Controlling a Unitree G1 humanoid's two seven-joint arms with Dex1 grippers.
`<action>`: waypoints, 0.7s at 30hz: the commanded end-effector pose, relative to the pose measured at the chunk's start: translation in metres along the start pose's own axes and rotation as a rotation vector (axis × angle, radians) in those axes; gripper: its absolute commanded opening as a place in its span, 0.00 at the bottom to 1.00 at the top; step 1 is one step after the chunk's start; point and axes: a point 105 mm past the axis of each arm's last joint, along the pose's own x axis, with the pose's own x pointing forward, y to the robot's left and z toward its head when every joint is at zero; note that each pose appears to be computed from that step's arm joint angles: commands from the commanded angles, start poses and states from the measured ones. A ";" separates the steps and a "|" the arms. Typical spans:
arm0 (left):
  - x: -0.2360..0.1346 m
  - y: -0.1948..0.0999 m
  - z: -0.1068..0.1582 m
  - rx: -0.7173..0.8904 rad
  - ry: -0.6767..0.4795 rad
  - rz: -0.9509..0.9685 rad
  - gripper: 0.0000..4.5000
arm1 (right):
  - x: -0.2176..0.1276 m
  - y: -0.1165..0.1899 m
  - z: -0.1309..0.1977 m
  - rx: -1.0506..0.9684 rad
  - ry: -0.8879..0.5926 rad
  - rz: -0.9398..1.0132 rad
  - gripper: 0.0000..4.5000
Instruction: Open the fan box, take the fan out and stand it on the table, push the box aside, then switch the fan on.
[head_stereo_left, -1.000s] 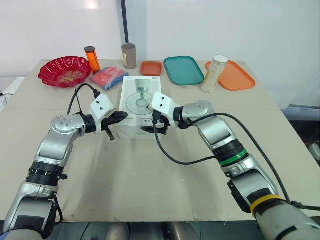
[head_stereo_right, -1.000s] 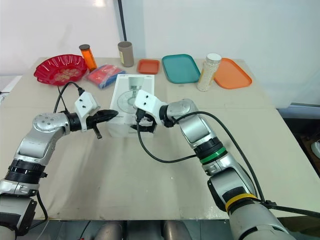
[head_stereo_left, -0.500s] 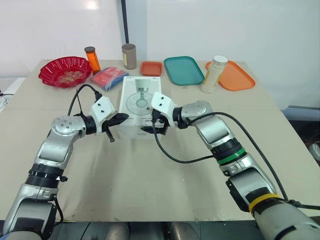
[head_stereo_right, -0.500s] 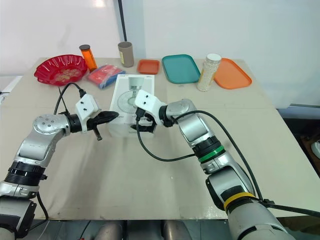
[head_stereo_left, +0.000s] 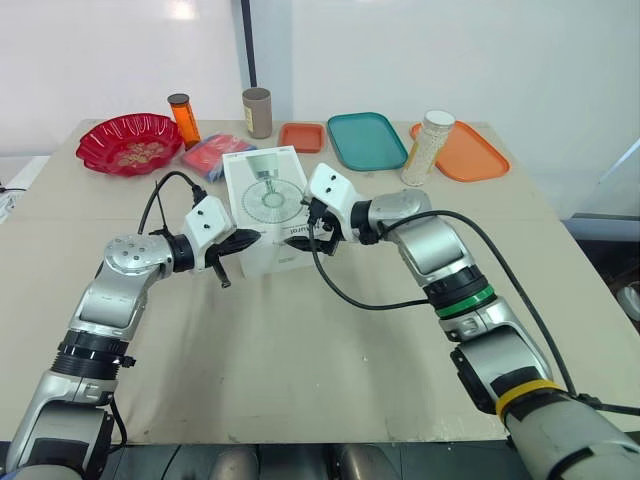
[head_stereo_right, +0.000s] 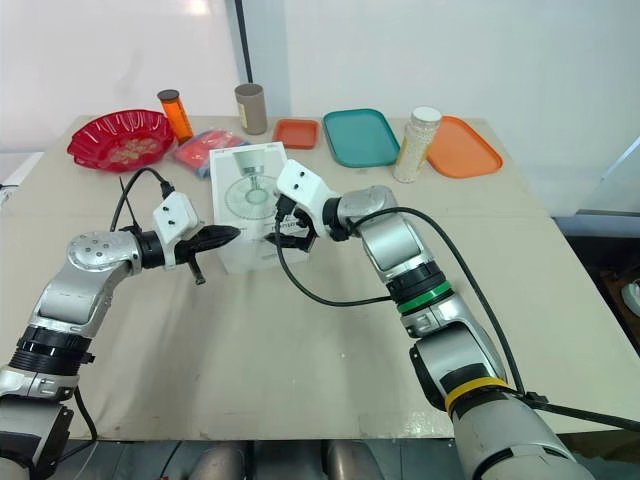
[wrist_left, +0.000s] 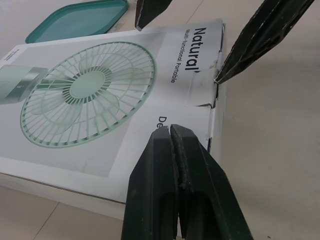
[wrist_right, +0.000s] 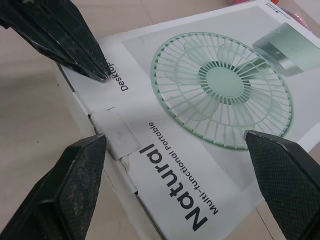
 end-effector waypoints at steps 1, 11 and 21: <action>0.003 -0.014 -0.020 -0.030 0.069 -0.053 0.03 | -0.006 -0.009 0.022 -0.031 -0.056 -0.033 1.00; 0.001 -0.014 -0.021 -0.034 0.071 -0.039 0.03 | -0.010 0.004 0.022 -0.095 -0.070 0.035 1.00; 0.001 -0.013 -0.020 -0.039 0.065 -0.029 0.03 | -0.003 0.006 0.015 -0.103 -0.030 0.027 1.00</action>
